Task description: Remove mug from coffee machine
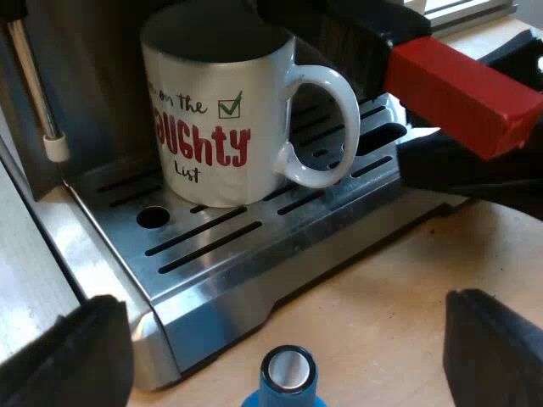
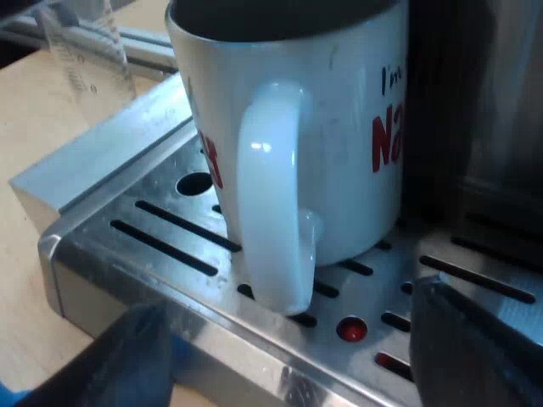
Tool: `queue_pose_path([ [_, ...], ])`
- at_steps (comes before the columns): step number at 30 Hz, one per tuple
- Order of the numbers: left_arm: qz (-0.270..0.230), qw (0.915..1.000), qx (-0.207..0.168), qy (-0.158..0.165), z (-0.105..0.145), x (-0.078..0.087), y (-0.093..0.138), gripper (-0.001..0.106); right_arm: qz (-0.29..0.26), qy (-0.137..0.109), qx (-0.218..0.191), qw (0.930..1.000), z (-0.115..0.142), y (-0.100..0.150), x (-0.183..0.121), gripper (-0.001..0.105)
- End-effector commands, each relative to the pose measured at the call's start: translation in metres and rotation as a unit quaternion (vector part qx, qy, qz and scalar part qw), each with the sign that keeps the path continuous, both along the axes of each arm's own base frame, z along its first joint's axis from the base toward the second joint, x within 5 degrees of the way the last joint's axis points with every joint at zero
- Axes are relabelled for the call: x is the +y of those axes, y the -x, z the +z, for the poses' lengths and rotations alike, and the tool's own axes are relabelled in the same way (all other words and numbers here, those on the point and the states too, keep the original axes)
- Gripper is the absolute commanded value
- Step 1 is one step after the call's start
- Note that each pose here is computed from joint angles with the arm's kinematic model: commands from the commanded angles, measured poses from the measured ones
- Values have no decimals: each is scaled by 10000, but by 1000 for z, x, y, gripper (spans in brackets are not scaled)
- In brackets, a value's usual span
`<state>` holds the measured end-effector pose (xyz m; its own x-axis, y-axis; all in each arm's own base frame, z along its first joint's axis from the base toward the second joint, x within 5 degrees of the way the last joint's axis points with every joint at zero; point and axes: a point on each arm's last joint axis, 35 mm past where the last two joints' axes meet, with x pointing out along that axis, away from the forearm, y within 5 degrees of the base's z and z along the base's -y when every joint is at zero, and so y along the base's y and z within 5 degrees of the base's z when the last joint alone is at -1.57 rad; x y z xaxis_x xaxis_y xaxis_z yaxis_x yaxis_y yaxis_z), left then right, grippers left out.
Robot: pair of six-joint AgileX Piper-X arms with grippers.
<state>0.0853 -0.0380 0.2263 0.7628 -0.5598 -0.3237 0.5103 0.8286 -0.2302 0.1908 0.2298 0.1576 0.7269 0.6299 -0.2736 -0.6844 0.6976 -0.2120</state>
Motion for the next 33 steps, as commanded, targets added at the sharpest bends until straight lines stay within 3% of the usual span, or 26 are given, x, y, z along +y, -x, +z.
queue_pose_path([
  [1, -55, 9999, -100, 12, 2, -1, 0, 76, 13, -186, -164, 9997, 4, -4, 6, 62],
  [13, -55, 9999, -100, 12, 2, -1, 0, 76, -26, -216, -200, 9996, 2, -23, 29, 62],
  [18, -55, 9999, -100, 12, 2, -1, 0, 76, -357, -223, -239, 9988, -1, -35, 40, 62],
  [33, -77, 9999, -100, 12, 2, -1, 0, 76, -554, -192, -224, 9980, -7, -42, 47, 62],
])
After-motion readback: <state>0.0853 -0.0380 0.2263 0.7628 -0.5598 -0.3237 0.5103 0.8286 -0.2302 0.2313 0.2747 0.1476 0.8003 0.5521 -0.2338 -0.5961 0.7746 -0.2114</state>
